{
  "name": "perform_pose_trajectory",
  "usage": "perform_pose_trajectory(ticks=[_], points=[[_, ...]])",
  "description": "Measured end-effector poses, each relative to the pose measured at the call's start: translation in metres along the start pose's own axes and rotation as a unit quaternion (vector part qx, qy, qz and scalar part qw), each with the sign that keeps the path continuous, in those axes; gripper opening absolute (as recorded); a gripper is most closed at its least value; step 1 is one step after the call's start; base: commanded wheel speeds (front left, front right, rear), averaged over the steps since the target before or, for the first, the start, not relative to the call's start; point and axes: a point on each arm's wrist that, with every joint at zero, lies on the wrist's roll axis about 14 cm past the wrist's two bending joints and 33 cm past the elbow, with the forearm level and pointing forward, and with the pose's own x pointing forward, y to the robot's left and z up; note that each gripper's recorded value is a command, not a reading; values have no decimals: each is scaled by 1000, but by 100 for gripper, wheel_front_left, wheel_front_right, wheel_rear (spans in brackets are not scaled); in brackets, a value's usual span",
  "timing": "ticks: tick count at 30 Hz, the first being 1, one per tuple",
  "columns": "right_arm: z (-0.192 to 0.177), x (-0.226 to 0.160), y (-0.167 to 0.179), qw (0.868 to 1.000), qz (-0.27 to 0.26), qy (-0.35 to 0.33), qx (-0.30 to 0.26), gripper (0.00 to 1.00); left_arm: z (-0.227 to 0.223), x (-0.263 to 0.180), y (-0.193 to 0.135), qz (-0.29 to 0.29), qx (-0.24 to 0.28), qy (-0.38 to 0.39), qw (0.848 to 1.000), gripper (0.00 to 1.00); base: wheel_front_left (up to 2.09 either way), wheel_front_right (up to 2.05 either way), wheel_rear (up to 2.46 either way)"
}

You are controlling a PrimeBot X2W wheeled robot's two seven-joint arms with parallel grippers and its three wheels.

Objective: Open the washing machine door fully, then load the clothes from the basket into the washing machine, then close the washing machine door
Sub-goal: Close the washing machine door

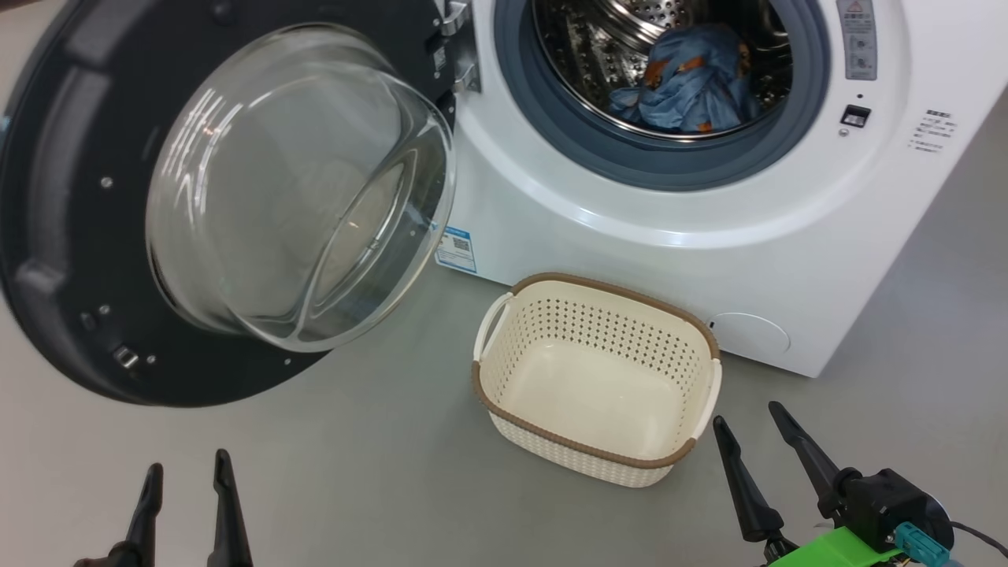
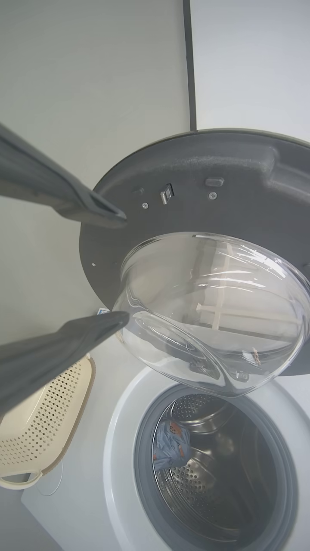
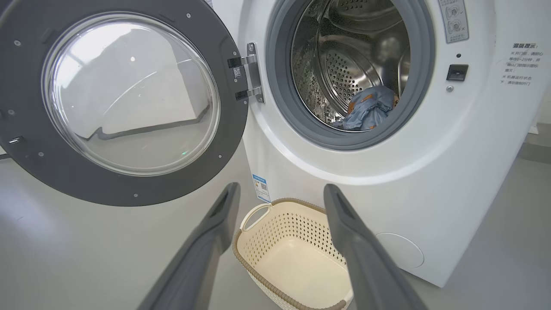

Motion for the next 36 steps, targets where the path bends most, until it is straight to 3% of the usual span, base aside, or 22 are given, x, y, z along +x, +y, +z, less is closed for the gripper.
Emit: perform_pose_trajectory(ticks=[28,29,31,34,36], points=[[-2,8,15,1000,25,3,1,100,3,-7,18,34,-8,-4,999,100,0,0,0],[-2,8,16,1000,26,3,1,100,3,-7,18,34,-8,-4,999,82,0,0,0],[-2,8,16,1000,26,2,1,100,3,-7,18,33,-9,-4,999,0,0,0,0],[-1,8,17,1000,26,2,0,100,-1,-8,21,38,-17,2,999,0,0,0,0],[-1,7,17,1000,27,2,-1,100,0,-8,26,51,-50,1,997,0,0,0,0]])
